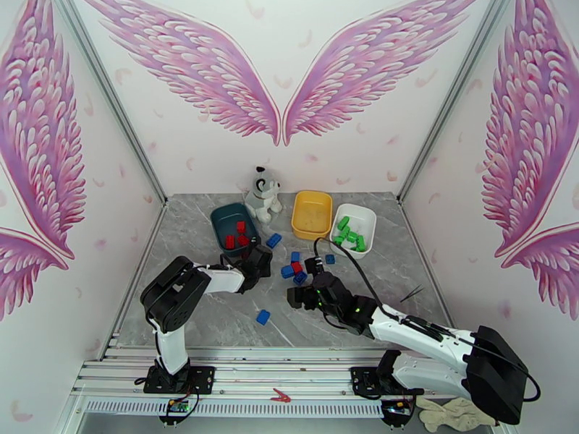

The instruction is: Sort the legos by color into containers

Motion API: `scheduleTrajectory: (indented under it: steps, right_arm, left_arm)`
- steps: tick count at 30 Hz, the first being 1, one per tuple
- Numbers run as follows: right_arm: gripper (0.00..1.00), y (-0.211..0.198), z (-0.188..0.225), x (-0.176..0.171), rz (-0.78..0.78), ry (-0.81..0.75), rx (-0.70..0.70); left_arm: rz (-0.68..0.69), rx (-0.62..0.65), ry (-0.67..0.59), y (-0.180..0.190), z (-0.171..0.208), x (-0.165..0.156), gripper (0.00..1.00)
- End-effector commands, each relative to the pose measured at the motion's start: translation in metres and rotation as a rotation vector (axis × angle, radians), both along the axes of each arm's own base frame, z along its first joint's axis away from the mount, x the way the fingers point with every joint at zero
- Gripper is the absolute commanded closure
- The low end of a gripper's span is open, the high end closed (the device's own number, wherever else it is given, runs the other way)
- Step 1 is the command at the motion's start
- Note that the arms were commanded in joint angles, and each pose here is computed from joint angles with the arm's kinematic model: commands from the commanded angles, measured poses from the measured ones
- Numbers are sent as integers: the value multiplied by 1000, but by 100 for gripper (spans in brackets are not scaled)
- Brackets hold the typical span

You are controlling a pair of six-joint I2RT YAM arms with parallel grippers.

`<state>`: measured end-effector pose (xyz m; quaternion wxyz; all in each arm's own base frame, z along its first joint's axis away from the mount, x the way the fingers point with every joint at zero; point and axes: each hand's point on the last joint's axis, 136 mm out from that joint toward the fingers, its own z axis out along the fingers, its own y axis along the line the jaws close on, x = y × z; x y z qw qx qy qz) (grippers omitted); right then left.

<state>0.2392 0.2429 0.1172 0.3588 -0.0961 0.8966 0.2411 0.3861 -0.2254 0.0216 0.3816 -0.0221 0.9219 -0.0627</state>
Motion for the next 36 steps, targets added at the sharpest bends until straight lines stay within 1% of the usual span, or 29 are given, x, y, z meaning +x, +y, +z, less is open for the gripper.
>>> scheduleTrajectory:
  steps: [1,7,11,14,18,22,26,30,32,33,35,36]
  right_arm:
    - [13,3,-7,0,-3,13,3]
    - [15,17,-12,3,30,35,23]
    - [17,33,-13,3,70,56,48]
    - [18,43,-13,4,93,62,55]
    - [18,53,-10,7,108,62,63]
    - [18,60,-7,10,120,59,62]
    - [18,63,-2,14,124,48,47]
    - [18,62,5,19,117,26,24]
    - [18,60,7,19,115,20,12]
    - [18,59,9,20,113,15,8]
    - [18,56,11,21,107,6,0]
    - [17,55,11,21,105,4,-6]
  left_arm:
    - [-14,12,-17,4,17,-11,65]
    - [-35,-21,-79,9,56,-29,66]
    - [-26,-24,-135,24,92,-34,65]
    - [-1,-10,-157,43,115,-29,64]
    - [46,-7,-173,71,136,-10,63]
    - [90,-13,-169,92,145,17,63]
    - [120,-14,-142,104,142,49,63]
    - [156,-11,-109,114,128,77,63]
    - [169,-13,-97,117,122,87,59]
    - [173,-15,-91,119,120,91,54]
    - [172,-15,-89,118,119,93,44]
    - [171,-17,-94,118,121,93,36]
